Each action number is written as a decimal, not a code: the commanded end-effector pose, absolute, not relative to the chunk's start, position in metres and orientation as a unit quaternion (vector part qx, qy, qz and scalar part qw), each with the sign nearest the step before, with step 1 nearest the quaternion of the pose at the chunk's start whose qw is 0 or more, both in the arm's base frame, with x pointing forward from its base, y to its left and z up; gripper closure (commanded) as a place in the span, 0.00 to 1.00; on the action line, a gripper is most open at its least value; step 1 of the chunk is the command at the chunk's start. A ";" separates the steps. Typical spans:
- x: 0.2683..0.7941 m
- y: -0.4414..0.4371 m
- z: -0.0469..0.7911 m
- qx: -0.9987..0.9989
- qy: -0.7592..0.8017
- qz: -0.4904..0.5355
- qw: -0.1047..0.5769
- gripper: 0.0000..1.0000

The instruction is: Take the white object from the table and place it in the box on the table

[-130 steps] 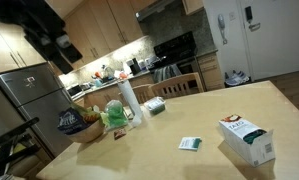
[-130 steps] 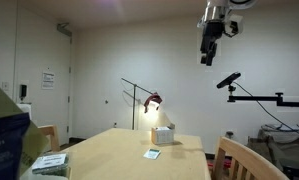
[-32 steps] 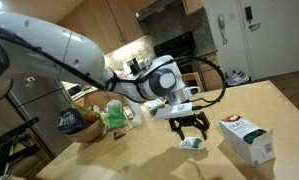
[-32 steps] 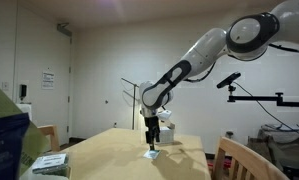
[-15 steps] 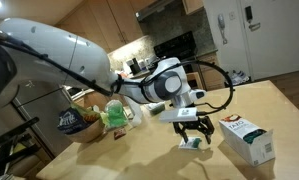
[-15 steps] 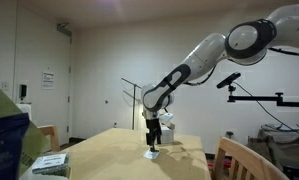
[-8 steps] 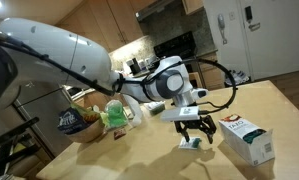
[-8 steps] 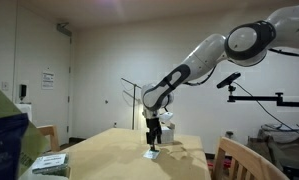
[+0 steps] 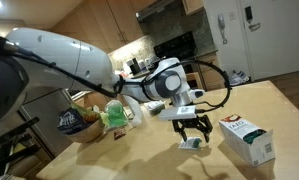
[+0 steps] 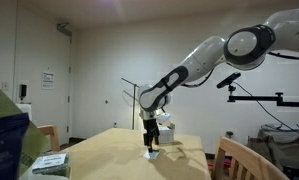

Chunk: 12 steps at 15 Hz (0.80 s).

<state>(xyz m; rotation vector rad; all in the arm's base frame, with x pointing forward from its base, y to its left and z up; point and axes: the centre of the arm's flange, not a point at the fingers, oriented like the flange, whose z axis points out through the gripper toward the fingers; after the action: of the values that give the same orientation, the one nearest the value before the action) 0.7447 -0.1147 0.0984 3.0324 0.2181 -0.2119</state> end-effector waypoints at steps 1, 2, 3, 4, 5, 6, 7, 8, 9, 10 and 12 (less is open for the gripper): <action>0.757 -0.119 0.104 0.994 0.068 -0.074 0.046 0.00; 0.757 -0.121 0.105 0.994 0.067 -0.074 0.045 0.00; 0.757 -0.122 0.106 0.994 0.066 -0.074 0.045 0.00; 0.758 -0.123 0.105 0.994 0.067 -0.076 0.045 0.00; 0.759 -0.123 0.104 0.994 0.067 -0.078 0.045 0.00; 0.761 -0.121 0.102 0.993 0.070 -0.083 0.045 0.00; 0.761 -0.120 0.101 0.993 0.072 -0.087 0.044 0.00; 0.763 -0.118 0.098 0.992 0.075 -0.094 0.043 0.00; 0.763 -0.116 0.096 0.991 0.077 -0.099 0.041 0.00; 0.764 -0.114 0.093 0.991 0.080 -0.104 0.040 0.00; 0.765 -0.111 0.090 0.990 0.082 -0.112 0.039 0.00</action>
<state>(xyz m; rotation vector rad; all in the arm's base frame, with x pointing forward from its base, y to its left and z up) 0.7458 -0.1126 0.0930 3.0300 0.2201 -0.3012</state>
